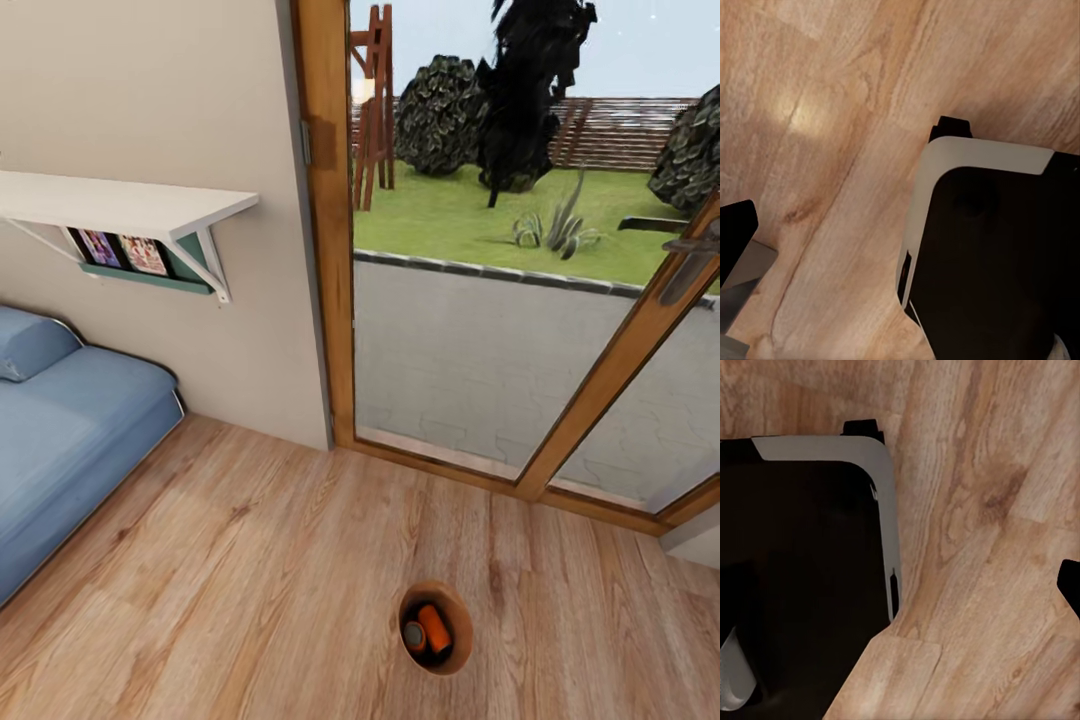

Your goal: Put the three can of soda from the living room inside the tash can in the kitchen.

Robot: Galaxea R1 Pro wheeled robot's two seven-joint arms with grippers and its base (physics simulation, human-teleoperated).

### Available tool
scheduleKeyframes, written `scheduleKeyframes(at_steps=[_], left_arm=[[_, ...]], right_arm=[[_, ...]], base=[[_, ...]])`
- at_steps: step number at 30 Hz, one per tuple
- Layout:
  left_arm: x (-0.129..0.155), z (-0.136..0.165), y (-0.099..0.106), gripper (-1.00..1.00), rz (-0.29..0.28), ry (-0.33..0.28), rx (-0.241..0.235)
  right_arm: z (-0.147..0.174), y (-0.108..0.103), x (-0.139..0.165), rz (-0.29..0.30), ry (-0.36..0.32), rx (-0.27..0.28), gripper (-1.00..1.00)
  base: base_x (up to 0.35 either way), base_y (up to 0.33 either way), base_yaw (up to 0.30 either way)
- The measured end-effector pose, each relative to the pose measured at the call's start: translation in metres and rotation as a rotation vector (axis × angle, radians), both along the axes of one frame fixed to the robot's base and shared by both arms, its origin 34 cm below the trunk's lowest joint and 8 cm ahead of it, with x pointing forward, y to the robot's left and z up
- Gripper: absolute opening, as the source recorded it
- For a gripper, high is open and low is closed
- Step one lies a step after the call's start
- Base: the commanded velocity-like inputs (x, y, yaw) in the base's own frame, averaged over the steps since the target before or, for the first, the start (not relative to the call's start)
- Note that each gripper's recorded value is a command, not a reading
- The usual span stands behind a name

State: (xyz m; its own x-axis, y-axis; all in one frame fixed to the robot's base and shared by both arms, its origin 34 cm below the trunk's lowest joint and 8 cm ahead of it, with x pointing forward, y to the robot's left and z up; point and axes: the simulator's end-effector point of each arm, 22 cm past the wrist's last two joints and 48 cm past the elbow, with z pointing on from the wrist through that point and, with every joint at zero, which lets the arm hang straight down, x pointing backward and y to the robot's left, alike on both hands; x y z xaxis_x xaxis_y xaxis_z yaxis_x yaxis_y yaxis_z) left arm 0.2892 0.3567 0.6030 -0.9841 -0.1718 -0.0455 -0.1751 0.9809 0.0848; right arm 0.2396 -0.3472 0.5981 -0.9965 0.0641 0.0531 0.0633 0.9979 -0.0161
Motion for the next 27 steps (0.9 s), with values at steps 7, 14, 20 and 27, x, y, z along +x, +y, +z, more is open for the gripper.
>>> scheduleKeyframes(at_steps=[7,14,20,27], left_arm=[[0.002,0.002,0.000,1.00,-0.001,-0.007,0.000],[0.004,0.004,0.000,1.00,-0.002,-0.015,0.001],[0.001,0.005,0.001,1.00,0.000,-0.014,0.003],[-0.006,0.006,0.007,1.00,0.004,-0.008,0.018]], right_arm=[[0.002,-0.001,0.003,0.000,-0.010,-0.001,1.00],[0.003,0.000,0.007,-0.001,-0.020,-0.001,1.00],[0.004,0.000,0.005,-0.001,-0.022,0.000,1.00],[0.006,0.003,0.002,-0.003,-0.020,0.004,1.00]], base=[[0.000,0.000,0.000],[0.000,0.000,0.000],[0.000,0.000,0.000],[0.000,0.000,0.000]])
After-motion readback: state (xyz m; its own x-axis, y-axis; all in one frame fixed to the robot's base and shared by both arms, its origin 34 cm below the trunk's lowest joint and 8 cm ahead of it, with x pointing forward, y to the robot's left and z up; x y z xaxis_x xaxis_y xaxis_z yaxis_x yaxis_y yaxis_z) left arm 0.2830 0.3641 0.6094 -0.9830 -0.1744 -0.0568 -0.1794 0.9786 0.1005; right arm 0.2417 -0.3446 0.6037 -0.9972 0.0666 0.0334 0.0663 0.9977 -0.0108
